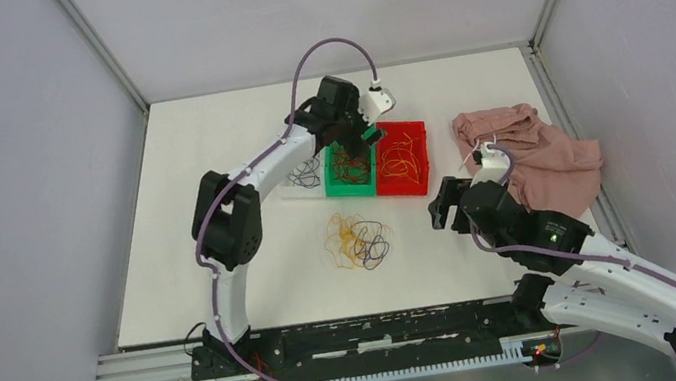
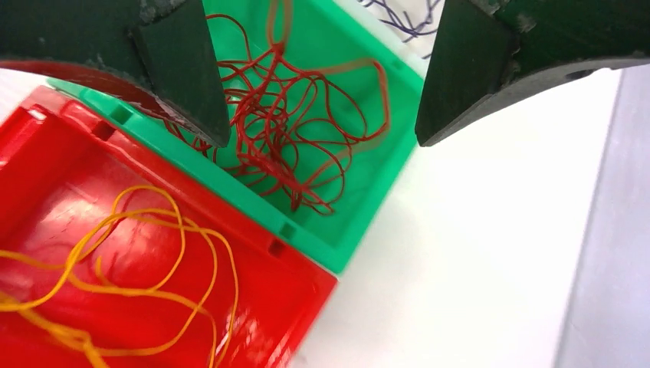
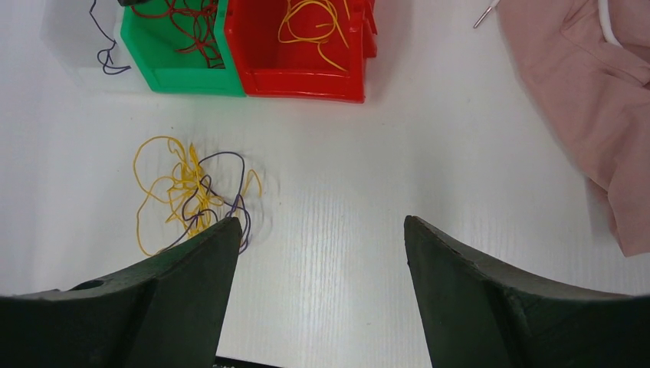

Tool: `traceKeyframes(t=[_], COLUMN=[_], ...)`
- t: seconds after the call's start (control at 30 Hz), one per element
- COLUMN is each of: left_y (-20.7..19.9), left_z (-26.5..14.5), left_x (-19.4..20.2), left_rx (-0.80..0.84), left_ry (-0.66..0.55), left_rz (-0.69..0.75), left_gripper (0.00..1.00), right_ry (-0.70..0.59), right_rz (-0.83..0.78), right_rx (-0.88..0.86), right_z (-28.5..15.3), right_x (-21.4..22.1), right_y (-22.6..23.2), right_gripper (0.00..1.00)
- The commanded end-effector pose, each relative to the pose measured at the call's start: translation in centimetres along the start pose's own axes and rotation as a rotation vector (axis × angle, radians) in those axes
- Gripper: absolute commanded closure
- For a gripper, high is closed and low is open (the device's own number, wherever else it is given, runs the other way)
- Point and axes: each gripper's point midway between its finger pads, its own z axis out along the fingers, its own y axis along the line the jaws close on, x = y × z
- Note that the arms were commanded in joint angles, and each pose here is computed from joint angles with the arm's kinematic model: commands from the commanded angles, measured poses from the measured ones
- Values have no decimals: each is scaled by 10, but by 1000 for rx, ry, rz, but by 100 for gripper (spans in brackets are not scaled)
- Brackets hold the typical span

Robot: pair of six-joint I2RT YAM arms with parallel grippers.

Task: Untangle the cables
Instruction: Place the cable in the bin, then untie the cable.

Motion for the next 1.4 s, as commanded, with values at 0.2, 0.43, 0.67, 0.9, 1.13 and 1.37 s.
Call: traceKeyframes(t=[0.2,0.43,0.67,0.9,1.13,1.37], left_y=[19,15,15,-50,-93,-115], left_z=[-96,-139,-201,-227,-194,-142], left_x=[-61,-60,-23,36,65,85], left_rx=[92,181,229,321,438,453], left_ry=[-79,-100,-89,-89,-78,1], left_rz=[-21,-98,-208,-193,-313,-326], left_gripper=[1,0,3,5,21,26], right_ry=[-13,12,155,263,198,106], right_rz=[37,6,-95,-166,-97,-63], right_rx=[-48,-82,-249,-317,-267,-218], right_z=[6,13,43,87,81,60], right_x=[-6,-3,27,61,50,25], right_y=[17,30,86,122,100,70], right_gripper=[16,16,24,31,34,34])
